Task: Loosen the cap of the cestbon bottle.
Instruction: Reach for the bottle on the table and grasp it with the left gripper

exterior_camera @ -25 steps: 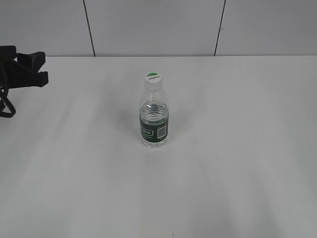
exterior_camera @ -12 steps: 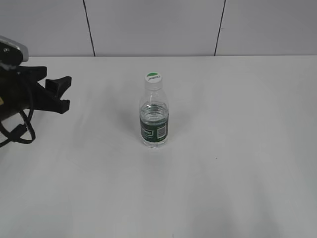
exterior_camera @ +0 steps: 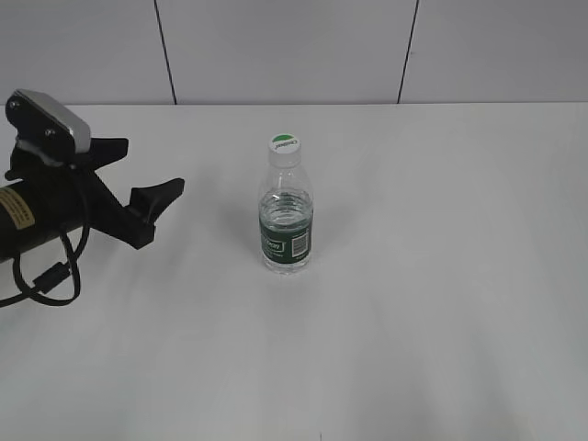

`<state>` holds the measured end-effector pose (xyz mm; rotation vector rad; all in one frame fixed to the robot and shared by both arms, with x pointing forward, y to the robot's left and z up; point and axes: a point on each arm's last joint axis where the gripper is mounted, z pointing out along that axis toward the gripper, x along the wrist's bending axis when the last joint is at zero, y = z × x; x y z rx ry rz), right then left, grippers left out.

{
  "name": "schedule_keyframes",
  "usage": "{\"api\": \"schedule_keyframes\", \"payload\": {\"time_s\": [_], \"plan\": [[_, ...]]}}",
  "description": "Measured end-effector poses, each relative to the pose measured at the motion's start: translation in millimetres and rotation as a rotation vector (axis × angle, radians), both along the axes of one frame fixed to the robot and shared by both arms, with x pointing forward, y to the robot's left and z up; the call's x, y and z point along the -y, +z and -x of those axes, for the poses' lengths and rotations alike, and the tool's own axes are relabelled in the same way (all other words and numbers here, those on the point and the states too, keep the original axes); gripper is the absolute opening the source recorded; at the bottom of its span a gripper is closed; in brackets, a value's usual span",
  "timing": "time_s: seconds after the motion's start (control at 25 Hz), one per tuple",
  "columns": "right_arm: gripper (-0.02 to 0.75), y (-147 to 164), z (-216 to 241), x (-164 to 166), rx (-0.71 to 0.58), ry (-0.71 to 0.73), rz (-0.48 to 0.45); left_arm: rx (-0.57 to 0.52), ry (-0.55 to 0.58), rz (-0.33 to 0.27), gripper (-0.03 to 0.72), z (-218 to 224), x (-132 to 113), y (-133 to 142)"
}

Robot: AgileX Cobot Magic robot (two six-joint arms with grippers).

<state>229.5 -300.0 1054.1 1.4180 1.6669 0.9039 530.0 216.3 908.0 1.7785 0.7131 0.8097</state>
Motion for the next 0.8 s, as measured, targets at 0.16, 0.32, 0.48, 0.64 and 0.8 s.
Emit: {"api": "schedule_keyframes", "payload": {"time_s": [0.16,0.32,0.48,0.64,0.8], "plan": [[0.569,0.0,0.0,0.0,0.0,0.0,0.0,-0.017,-0.04,0.068,0.592,0.6,0.8,-5.7],[0.569,0.0,0.0,0.0,0.0,-0.001,-0.001,-0.033,-0.144,0.1,0.59,6.4,7.3,-6.7],[0.569,0.0,0.0,0.0,0.0,-0.001,-0.001,-0.057,-0.191,0.116,0.59,9.6,9.9,-7.0],[0.569,0.0,0.0,0.0,0.0,-0.001,-0.002,-0.09,-0.241,0.151,0.589,3.9,14.7,-3.6],[0.569,0.0,0.0,0.0,0.0,-0.001,-0.002,-0.116,-0.325,0.148,0.589,-7.7,21.7,-7.5]]}}
